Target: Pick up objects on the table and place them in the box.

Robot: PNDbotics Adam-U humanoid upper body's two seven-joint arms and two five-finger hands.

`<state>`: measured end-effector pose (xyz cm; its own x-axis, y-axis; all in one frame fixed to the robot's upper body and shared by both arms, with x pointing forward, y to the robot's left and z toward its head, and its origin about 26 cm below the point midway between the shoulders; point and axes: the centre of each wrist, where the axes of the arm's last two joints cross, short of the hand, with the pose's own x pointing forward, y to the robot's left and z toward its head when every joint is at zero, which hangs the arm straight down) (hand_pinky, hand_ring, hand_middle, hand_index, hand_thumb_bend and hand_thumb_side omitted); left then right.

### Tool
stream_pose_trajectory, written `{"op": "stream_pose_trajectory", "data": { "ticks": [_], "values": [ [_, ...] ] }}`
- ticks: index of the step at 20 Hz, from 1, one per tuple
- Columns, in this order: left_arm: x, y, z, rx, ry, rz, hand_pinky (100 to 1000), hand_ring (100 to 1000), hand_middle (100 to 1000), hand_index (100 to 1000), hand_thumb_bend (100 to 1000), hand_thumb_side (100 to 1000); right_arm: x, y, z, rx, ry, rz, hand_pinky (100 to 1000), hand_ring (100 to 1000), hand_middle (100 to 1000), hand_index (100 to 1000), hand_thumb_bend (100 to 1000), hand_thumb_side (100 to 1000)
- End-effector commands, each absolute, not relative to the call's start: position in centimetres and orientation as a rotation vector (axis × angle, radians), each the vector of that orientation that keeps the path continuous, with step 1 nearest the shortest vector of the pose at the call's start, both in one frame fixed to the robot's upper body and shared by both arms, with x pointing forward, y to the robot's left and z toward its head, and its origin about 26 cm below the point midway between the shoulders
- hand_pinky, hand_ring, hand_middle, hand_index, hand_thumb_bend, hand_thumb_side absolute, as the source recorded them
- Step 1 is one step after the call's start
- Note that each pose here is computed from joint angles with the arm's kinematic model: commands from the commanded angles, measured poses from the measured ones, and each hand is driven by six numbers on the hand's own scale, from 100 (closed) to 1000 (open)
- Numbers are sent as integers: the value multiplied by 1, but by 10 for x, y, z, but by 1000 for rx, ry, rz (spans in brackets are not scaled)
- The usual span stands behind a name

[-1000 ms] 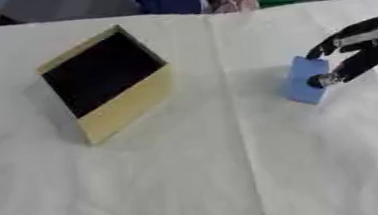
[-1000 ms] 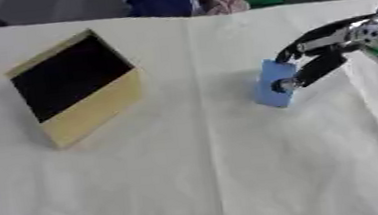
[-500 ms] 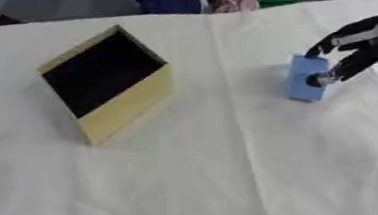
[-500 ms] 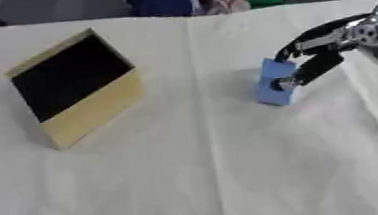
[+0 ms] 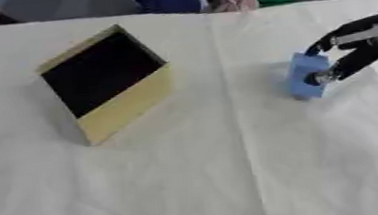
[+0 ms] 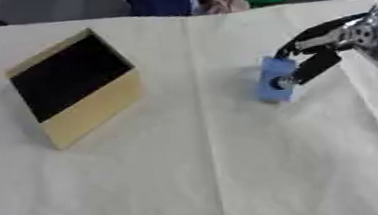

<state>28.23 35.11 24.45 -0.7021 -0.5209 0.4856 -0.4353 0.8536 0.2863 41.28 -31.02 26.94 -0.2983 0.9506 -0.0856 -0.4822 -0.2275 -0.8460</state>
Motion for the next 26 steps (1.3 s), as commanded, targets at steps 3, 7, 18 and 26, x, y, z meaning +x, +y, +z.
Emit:
{"op": "stream_pose_trajectory", "data": {
  "ticks": [3, 7, 18, 26],
  "values": [
    [279, 353, 255, 719, -2484, -232, 672, 633, 646, 876, 100, 946, 405, -312, 287, -841, -919, 1730, 966, 1000, 959, 1000, 312, 824],
    [279, 353, 255, 719, -2484, -235, 672, 633, 646, 875, 100, 946, 401, -313, 292, -854, -934, 1722, 965, 1000, 955, 1000, 309, 826],
    [279, 353, 255, 720, -2486, -239, 673, 632, 646, 874, 100, 945, 398, -315, 296, -843, -934, 1718, 969, 1000, 960, 1000, 309, 827],
    [279, 353, 255, 719, -2486, -244, 673, 631, 645, 867, 100, 943, 404, -317, 288, -801, -903, 1746, 970, 1000, 969, 1000, 320, 828]
  ]
}}
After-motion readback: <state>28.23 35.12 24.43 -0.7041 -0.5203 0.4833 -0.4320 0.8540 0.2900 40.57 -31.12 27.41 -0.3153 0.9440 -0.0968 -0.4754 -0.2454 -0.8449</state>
